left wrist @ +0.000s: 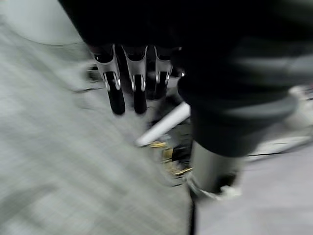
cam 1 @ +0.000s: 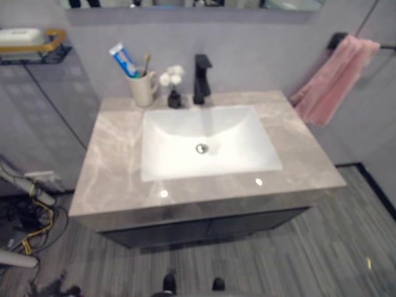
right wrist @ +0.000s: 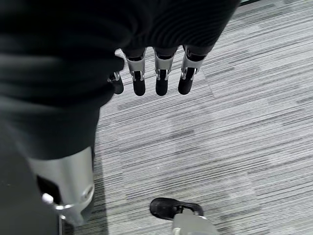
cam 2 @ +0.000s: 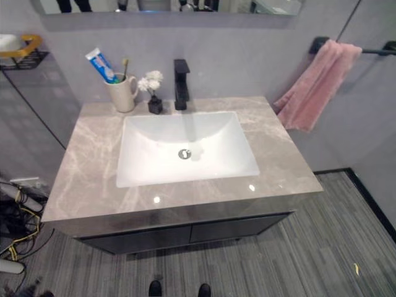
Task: Put brush and paste in cup on sink, flatten towel.
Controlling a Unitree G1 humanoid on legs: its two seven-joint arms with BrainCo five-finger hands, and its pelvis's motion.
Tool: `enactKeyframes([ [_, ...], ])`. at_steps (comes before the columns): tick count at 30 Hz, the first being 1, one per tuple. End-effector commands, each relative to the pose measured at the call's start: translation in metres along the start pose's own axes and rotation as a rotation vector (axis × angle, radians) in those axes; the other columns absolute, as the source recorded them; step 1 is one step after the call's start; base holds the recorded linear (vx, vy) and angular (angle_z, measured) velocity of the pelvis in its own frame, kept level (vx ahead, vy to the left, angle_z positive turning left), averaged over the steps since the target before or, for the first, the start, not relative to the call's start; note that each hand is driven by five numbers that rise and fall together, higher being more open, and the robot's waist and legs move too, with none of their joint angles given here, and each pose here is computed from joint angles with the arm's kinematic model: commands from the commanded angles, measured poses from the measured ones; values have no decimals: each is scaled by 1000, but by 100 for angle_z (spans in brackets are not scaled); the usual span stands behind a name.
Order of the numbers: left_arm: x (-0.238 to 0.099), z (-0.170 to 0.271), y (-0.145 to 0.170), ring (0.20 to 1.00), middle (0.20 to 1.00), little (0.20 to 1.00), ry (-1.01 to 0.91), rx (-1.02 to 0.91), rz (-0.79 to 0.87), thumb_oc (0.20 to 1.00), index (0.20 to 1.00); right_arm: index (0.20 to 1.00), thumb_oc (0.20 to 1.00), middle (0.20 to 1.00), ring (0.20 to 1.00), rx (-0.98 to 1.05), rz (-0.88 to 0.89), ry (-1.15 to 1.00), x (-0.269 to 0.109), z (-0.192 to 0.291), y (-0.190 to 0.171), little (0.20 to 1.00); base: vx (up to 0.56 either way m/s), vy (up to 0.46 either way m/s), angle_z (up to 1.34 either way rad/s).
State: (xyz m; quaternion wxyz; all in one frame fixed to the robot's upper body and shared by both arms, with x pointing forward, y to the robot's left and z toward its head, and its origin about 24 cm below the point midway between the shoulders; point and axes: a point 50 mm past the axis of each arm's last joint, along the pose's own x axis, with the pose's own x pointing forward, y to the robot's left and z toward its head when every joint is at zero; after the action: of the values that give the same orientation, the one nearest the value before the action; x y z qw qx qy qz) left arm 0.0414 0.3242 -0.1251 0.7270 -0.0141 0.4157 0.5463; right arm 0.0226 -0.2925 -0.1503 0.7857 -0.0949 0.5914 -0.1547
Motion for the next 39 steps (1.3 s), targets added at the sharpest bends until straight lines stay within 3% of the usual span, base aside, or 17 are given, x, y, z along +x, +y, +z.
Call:
enactKeyframes([
  [1,4,-9,0,1000,1000,1000,93,53,-132,1000,1000,1000,1000,1000,1000,-113,-16,-59,4,26,-8,1000,-14,90,-84],
  [6,-16,-65,-5,1000,1000,1000,302,536,-377,1000,1000,1000,1000,1000,1000,-274,68,-60,6,33,3,1000,36,118,-50],
  [7,-25,-80,-5,1000,1000,1000,332,726,-449,1000,1000,1000,1000,1000,1000,-319,83,-61,6,35,5,1000,59,148,-33],
  [9,-33,-85,-21,1000,1000,1000,237,1029,-610,1000,1000,1000,1000,1000,1000,-378,73,-39,7,35,2,1000,33,206,-37],
  [10,-35,-69,-46,1000,1000,1000,37,1170,-671,1000,1000,1000,1000,1000,1000,-361,46,-75,8,48,2,1000,-8,269,-38],
  [14,-36,-50,-63,1000,1000,1000,-78,1105,-681,1000,1000,1000,1000,1000,1000,-282,4,-79,8,48,2,1000,-49,213,-38],
  [22,-33,-37,-71,1000,1000,1000,-198,1332,-674,1000,1000,1000,1000,1000,1000,-282,-15,-74,10,54,15,1000,-95,230,-67],
  [26,-39,-13,-98,1000,1000,1000,-352,1340,-674,1000,1000,1000,1000,1000,1000,-243,-5,-153,9,72,33,1000,-149,183,-175],
  [31,-49,3,-120,1000,1000,1000,-460,1322,-705,1000,1000,1000,1000,1000,1000,-200,-17,-80,9,49,31,1000,21,42,-109],
  [39,-47,-5,-115,1000,1000,1000,-379,1284,-679,1000,1000,1000,1000,1000,1000,-188,-8,-173,9,75,34,1000,-9,-86,-96],
])
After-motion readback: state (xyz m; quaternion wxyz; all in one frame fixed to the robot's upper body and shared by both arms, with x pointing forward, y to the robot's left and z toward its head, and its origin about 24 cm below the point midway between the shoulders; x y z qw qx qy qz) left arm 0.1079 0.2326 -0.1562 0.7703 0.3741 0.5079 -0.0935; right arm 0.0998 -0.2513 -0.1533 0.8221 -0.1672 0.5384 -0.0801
